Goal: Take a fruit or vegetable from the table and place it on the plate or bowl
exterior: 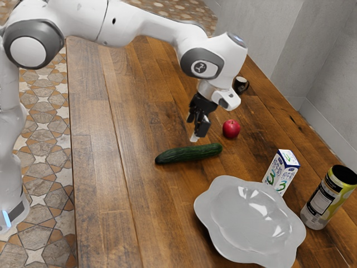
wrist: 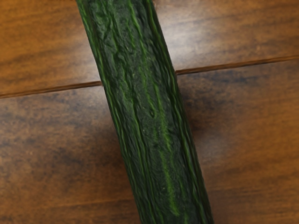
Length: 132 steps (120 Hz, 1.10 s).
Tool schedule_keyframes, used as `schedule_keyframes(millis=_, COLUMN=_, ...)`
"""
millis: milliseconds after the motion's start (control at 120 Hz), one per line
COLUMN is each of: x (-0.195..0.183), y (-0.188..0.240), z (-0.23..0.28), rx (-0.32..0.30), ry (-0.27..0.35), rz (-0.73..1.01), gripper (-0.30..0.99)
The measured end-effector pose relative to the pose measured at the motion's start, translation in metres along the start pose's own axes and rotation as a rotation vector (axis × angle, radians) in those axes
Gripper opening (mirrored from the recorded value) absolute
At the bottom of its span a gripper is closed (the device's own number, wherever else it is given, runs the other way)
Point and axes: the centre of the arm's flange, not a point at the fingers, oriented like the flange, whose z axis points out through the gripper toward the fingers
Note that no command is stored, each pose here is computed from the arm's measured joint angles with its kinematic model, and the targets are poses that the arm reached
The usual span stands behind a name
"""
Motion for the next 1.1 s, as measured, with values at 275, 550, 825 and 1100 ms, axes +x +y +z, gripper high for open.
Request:
schedule_keyframes(millis=275, x=0.022, y=0.009, z=0.031, rx=-0.035, ry=0.001, rz=-0.030, gripper=0.69)
schedule_keyframes(millis=550, x=0.036, y=0.007, z=0.060, rx=-0.031, ry=-0.017, rz=-0.053, gripper=0.69)
schedule_keyframes(millis=825, x=0.043, y=-0.005, z=0.079, rx=-0.034, ry=-0.033, rz=-0.084, gripper=0.69)
schedule_keyframes(millis=1100, x=0.048, y=-0.003, z=0.089, rx=-0.035, ry=-0.043, rz=-0.083, gripper=0.69)
